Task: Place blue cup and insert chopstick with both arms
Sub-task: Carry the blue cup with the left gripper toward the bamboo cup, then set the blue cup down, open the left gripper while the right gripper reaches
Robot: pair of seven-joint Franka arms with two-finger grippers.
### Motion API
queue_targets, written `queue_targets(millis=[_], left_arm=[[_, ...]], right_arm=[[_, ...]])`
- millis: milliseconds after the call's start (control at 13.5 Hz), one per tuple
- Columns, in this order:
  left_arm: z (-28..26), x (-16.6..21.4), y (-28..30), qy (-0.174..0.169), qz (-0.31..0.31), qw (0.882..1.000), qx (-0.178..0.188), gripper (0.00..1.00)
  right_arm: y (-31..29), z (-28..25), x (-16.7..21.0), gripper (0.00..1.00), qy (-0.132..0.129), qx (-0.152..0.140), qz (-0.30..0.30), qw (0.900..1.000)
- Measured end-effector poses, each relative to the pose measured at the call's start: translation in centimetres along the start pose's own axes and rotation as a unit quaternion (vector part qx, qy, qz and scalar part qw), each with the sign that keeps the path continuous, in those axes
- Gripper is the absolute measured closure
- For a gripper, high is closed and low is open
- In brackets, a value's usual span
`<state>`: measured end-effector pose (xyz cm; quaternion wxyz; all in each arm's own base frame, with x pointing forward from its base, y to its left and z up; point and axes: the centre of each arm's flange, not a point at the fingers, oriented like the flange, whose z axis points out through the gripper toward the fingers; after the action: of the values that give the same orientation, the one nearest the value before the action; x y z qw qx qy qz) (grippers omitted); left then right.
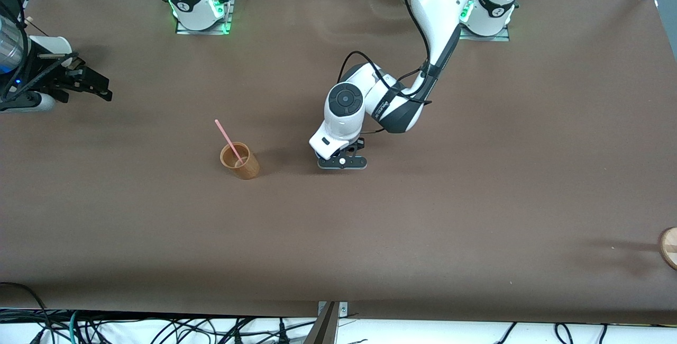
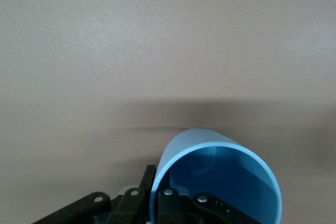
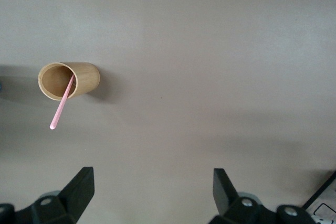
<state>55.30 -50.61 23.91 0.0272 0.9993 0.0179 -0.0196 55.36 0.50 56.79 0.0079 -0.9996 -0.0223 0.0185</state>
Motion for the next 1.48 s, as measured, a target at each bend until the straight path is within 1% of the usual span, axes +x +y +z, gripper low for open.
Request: queue_targets(millis=[148,223,371,520,742,891,1039,1188,1262,1485], left_arm=[[0.0,0.0,0.1,0.004,-0.002,1.000,0.002,0.94],[0.2,0.0,0.0,0.006,-0.005,1.000,0.004,0.88],[0.5,0.3,-0.1,0.009,-0.011,1.000,0.004,0.69],[-0.1,0.5,0.0,0.012,-0.013,1.000,0.001,0.47],[-2.0,0.6,0.4,-0.003,-0.016,1.000,0.005,0.19],[-4.5,0.9,0.5,-0.016,-0.019,1.000,0.009,0.00],[-7.7,1.5,0.0,-0.024,-0.023,0.999,0.017,0.00],[-11.5,2.9,-1.5,-0.019,-0.034,0.999,0.013,0.00],[-13.9,3.7,-2.6,-0.011,-0.036,0.999,0.006,0.00],[-21.8,5.9,-7.4,0.013,-0.050,0.999,-0.015,0.00]], right_arm=[[-0.1,0.4,0.2,0.00,-0.004,0.000,-0.001,1.000],[-0.1,0.6,0.3,0.00,-0.007,0.000,-0.001,1.000],[-0.3,1.0,0.3,0.00,-0.012,0.001,-0.003,1.000],[-0.4,1.5,0.6,0.00,-0.017,0.001,-0.005,1.000],[-2.1,2.5,1.2,0.00,-0.025,0.001,-0.021,0.999],[-3.5,2.6,1.6,0.00,-0.024,0.001,-0.033,0.999],[-5.7,2.3,2.2,0.00,-0.020,0.000,-0.052,0.998],[-8.3,2.4,3.0,0.00,-0.018,0.000,-0.074,0.997],[-9.7,2.9,3.3,0.00,-0.021,0.000,-0.084,0.996],[-13.3,6.5,4.3,0.00,-0.044,0.000,-0.112,0.993]])
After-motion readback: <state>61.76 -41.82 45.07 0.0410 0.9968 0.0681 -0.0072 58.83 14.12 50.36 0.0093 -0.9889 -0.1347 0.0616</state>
